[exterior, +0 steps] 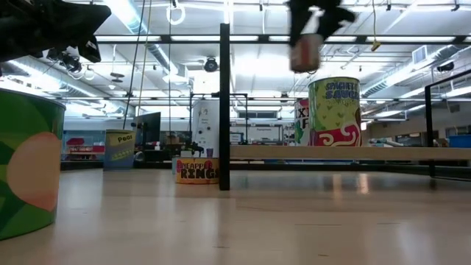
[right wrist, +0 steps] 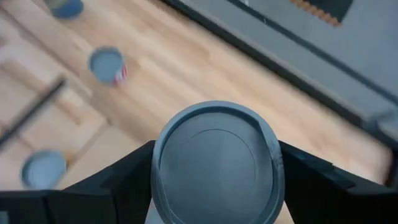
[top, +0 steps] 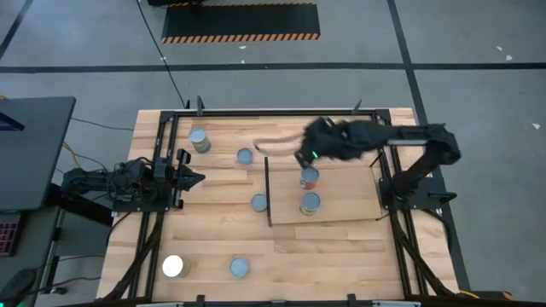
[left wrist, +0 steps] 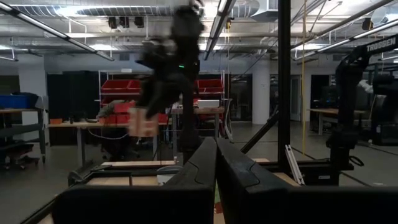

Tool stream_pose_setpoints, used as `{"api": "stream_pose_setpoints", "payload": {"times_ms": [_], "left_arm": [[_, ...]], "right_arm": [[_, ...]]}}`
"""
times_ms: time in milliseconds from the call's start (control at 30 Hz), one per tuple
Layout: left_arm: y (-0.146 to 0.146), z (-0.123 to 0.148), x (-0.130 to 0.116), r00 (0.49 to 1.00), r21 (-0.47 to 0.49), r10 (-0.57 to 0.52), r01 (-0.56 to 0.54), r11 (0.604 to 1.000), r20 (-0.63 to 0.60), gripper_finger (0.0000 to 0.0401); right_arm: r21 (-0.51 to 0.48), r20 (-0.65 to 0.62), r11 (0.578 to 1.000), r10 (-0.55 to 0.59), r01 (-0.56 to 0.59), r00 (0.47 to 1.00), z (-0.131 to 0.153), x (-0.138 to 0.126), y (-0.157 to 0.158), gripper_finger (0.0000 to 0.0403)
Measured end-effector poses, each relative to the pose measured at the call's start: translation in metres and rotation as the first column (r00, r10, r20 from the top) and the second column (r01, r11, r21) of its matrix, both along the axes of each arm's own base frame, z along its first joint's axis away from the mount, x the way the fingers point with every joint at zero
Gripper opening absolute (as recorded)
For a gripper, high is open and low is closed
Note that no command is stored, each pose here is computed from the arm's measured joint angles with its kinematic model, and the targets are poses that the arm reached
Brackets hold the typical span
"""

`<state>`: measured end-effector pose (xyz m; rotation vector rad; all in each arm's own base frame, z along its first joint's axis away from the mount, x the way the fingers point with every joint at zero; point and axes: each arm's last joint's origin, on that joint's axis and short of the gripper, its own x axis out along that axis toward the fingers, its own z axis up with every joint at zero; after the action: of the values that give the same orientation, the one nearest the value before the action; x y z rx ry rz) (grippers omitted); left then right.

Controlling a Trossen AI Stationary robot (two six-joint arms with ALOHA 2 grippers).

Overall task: Pick and place cans onto a shelf
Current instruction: Put the red can on the shelf aligned with the light red can

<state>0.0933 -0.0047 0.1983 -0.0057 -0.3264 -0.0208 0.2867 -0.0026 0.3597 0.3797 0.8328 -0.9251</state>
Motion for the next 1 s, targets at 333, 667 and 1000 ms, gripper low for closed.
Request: {"api": "stream_pose_setpoints", "payload": {"times_ms": [333,667,1000], "left_arm": [[0.0,0.0,0.0,1.0,0.0,0.0,0.0,1.0,0.0,0.0011],[0.0,0.0,0.0,1.0,0.0,0.0,0.0,1.0,0.0,0.0011],[0.0,0.0,0.0,1.0,0.0,0.0,0.0,1.0,0.0,0.0011]], "right_arm": [[0.079,-0.026,0.994,-0.079,0.081,0.997,-0.048,-0.069,0.054,0.0296],[0.046,-0.036,0.979,-0.198,0.199,0.98,-0.113,-0.092,0.06,0.0298],[0.095,0.101,0.943,-0.327,0.319,0.939,-0.149,-0.085,0.058,0.0297]]}}
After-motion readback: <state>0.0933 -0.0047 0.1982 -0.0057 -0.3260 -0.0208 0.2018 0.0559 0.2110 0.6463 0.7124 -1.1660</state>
